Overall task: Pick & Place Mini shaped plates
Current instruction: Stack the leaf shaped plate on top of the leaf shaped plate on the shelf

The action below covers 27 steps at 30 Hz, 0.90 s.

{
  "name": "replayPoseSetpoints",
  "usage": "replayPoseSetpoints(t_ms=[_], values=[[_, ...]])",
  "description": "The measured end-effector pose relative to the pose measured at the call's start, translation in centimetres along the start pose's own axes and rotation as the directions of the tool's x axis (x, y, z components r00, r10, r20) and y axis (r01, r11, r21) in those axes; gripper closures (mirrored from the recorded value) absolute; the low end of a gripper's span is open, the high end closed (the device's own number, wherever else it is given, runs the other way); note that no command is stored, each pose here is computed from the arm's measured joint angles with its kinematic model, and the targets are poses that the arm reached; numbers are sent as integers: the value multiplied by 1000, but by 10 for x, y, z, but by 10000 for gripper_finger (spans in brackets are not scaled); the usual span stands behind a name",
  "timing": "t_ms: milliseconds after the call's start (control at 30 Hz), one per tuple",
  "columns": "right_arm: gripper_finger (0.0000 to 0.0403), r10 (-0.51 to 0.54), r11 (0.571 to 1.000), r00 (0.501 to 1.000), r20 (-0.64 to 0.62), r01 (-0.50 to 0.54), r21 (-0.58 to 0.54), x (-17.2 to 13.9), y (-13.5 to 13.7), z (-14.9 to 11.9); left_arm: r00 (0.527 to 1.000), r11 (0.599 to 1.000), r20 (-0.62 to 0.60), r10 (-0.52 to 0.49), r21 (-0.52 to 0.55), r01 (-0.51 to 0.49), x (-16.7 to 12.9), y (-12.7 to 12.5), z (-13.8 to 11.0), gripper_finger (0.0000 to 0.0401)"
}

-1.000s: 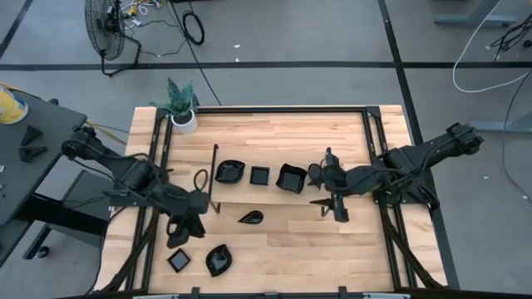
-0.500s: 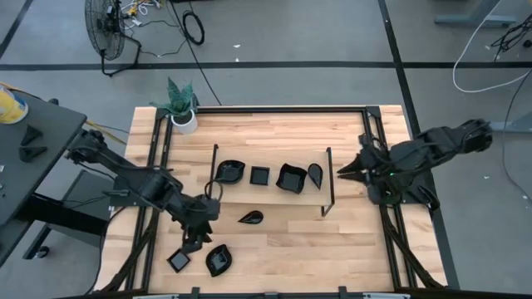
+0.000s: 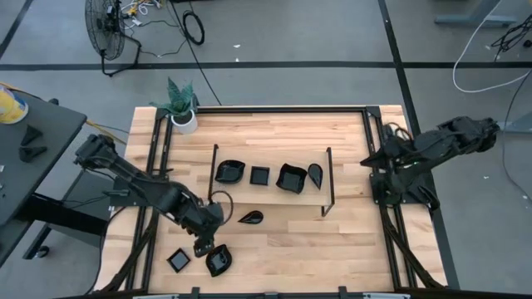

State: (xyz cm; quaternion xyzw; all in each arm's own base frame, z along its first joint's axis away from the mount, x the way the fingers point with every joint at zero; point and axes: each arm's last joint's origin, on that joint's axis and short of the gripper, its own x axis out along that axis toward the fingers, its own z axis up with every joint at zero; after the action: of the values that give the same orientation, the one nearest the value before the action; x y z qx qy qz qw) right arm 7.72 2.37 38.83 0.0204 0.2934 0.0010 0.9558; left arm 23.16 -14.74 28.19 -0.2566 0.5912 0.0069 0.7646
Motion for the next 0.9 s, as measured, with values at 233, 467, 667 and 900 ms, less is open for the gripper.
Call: replayPoseSetpoints(t_ms=[233,467,667,900], values=[[400,-35,998,998,45,33,44,-11,-7,-5,994,998,-87,59,-1,-59,34,-11,-7,108],[400,-57,998,998,-7,57,-22,-13,-9,-12,996,995,-73,59,-71,-64,53,-23,-15,102],[400,-97,995,993,66,98,-17,-28,-19,-19,999,992,-18,38,-122,-40,62,-25,-23,107],[401,-71,996,981,179,79,-36,-55,-32,-35,1000,993,17,1,-119,1,73,-24,-29,110]])
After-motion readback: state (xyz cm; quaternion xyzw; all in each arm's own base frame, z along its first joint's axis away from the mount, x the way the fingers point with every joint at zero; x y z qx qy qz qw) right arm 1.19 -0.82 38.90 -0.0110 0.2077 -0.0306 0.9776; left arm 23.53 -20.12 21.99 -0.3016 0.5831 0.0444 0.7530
